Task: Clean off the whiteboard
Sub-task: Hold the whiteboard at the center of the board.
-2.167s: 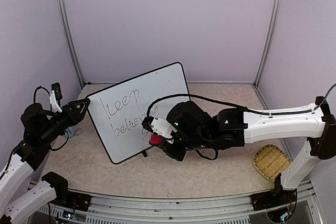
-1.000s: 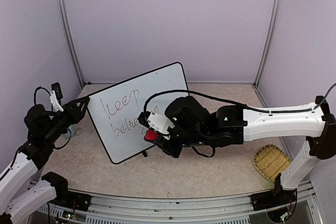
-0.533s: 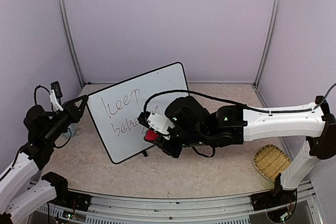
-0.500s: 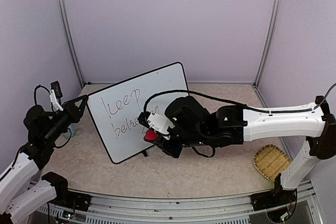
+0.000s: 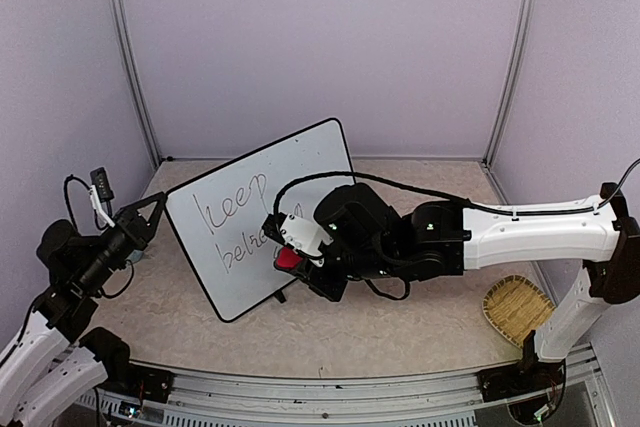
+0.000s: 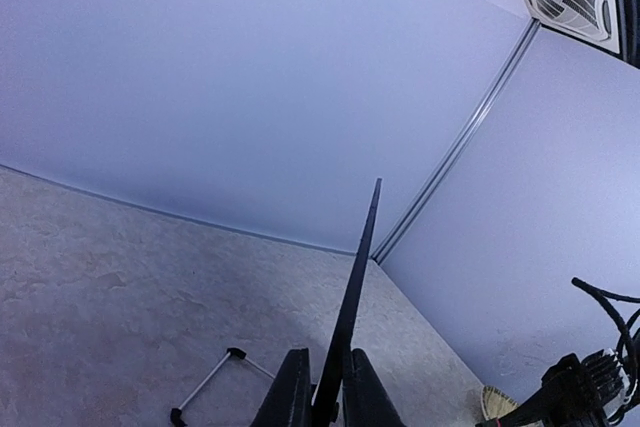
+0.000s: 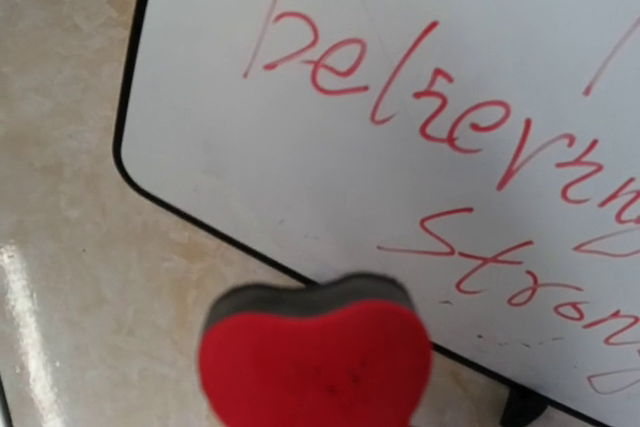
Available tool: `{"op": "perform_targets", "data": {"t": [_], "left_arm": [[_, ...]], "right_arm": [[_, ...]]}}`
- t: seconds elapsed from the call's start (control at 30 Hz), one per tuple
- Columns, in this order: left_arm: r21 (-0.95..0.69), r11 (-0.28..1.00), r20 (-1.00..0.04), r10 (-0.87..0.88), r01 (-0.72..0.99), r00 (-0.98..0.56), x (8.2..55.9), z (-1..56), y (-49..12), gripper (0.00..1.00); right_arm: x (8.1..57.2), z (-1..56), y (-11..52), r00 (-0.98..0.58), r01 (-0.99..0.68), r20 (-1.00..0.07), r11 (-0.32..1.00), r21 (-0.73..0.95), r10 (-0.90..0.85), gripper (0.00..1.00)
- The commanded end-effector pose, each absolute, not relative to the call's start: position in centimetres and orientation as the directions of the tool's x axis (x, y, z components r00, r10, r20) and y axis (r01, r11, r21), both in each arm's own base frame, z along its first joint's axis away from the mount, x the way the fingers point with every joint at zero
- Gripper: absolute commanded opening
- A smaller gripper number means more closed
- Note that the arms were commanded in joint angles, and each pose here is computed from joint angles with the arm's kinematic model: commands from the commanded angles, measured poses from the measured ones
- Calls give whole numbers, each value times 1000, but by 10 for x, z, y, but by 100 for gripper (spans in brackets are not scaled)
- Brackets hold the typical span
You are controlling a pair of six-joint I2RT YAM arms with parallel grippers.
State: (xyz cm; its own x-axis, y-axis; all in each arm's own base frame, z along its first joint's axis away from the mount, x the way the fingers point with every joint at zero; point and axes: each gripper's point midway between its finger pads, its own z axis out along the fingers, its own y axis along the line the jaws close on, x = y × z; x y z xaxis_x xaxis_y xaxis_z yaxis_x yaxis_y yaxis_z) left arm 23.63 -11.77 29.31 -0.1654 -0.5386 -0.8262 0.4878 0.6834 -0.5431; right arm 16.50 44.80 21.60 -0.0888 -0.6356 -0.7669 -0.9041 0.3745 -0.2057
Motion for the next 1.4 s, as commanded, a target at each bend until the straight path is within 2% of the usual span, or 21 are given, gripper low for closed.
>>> {"op": "perform_targets", "data": {"t": [0.0,0.17,0.3,0.37,0.43,0.57,0.83,1.03,1.37], "left_arm": [[-606,666,-786,-586,434,-197,230,278,-112,13],[-658,611,-740,-631,439,-232,218,272,-112,12],[-645,639,-756,-616,420,-223,216,269,-109,14],[-622,664,-776,-592,415,-217,217,272,-108,22],[-601,680,-794,-567,420,-217,219,278,-110,37],[-566,706,-823,-519,425,-232,224,285,-116,51],[-495,737,-867,-448,460,-216,229,304,-124,49],[-479,726,-877,-410,493,-250,231,294,-135,48],[-464,730,-884,-413,502,-217,231,307,-132,35]], "right_arm": [[163,222,458,-78,-910,-782,365,-198,-618,16],[163,225,460,-77,-909,-786,367,-197,-613,16],[165,233,466,-81,-908,-802,376,-186,-592,15],[166,237,471,-84,-908,-808,379,-179,-583,15],[167,241,477,-90,-908,-810,382,-171,-579,15],[170,245,491,-89,-909,-813,381,-170,-575,15],[175,257,512,-86,-908,-831,386,-161,-549,15],[191,269,526,-104,-870,-852,461,-172,-513,15],[209,278,553,-146,-823,-879,548,-146,-453,16]]}}
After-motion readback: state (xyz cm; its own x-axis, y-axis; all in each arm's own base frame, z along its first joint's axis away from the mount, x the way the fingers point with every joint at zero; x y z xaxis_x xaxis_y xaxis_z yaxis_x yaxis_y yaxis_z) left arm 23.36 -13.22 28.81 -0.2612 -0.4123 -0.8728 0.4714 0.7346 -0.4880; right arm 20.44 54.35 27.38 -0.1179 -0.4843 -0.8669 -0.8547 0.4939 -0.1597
